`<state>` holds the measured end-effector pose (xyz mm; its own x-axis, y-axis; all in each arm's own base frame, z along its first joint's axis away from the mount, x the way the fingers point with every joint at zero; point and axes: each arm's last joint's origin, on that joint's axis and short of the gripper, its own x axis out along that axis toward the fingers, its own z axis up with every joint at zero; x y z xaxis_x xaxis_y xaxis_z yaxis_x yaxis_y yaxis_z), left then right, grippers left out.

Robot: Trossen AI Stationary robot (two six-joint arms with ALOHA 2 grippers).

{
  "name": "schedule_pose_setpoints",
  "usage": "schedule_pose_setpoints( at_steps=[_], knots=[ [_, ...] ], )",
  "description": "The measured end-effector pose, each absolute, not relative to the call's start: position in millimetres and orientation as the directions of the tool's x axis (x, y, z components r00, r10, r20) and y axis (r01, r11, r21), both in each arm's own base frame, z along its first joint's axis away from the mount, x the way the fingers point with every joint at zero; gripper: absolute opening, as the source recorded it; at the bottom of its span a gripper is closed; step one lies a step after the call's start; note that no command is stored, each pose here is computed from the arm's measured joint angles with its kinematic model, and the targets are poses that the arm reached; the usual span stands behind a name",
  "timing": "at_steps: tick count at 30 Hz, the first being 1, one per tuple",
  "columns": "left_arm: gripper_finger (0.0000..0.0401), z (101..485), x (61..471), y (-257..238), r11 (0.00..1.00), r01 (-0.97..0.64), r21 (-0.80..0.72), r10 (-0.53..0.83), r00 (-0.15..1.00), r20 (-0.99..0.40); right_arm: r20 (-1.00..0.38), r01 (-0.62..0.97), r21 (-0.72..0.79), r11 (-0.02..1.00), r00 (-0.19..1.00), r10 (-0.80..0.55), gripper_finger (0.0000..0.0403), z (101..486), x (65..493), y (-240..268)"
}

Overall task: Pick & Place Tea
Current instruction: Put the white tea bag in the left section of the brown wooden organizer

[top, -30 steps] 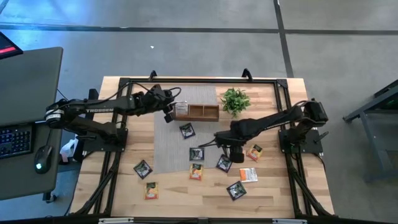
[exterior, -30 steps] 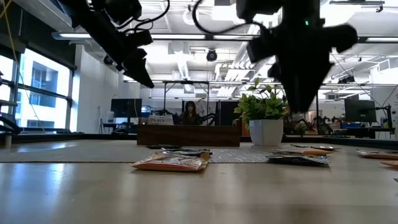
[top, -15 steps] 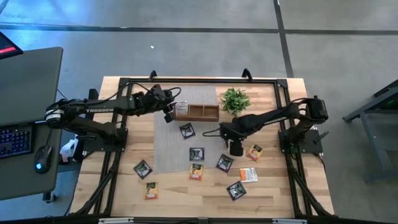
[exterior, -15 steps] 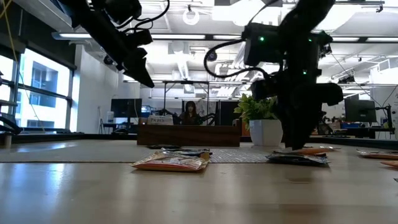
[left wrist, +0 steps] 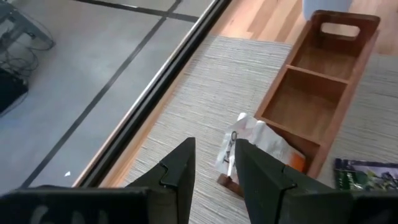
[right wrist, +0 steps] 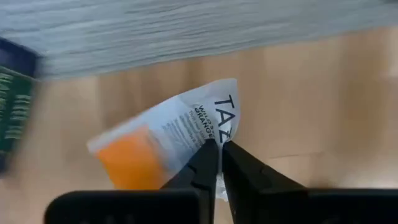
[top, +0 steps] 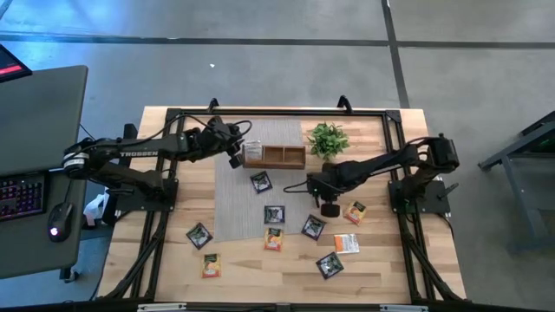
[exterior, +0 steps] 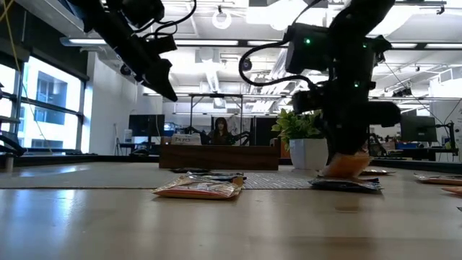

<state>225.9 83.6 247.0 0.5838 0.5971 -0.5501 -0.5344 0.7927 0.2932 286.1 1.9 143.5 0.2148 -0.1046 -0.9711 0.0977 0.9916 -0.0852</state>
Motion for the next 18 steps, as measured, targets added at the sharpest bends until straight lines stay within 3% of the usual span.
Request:
schedule_pose_setpoints(
  at_steps=[2, 6, 11, 14, 18],
  knots=[
    [0.0111, 251.1, 223.3, 82.8, 0.791, -0.54, 0.288, 0.601, 0.594, -0.535, -0.945, 0.103, -0.12, 0.987, 0.293, -0.145, 0.0029, 158.8, 295.7, 5.2],
    [0.0111, 260.7, 217.0, 80.8, 0.786, -0.553, 0.276, 0.609, 0.616, -0.5, -0.779, 0.221, -0.305, 0.926, 0.502, -0.376, 0.0013, 181.8, 322.6, 9.9],
    [0.0111, 273.5, 207.3, 77.9, 0.779, -0.563, 0.276, 0.623, 0.64, -0.45, -0.337, 0.363, -0.412, 0.835, 0.791, -0.51, 0.0009, 205.0, 365.0, 8.0],
    [0.0111, 281.3, 200.4, 76.4, 0.761, -0.584, 0.283, 0.646, 0.641, -0.414, -0.115, 0.438, -0.422, 0.794, 0.842, -0.527, 0.0012, 205.0, 387.3, -0.1],
    [0.0111, 286.7, 195.3, 75.0, 0.755, -0.596, 0.275, 0.654, 0.648, -0.391, -0.046, 0.478, -0.491, 0.728, 0.82, -0.57, 0.0004, 192.7, 418.5, -20.2]
  ],
)
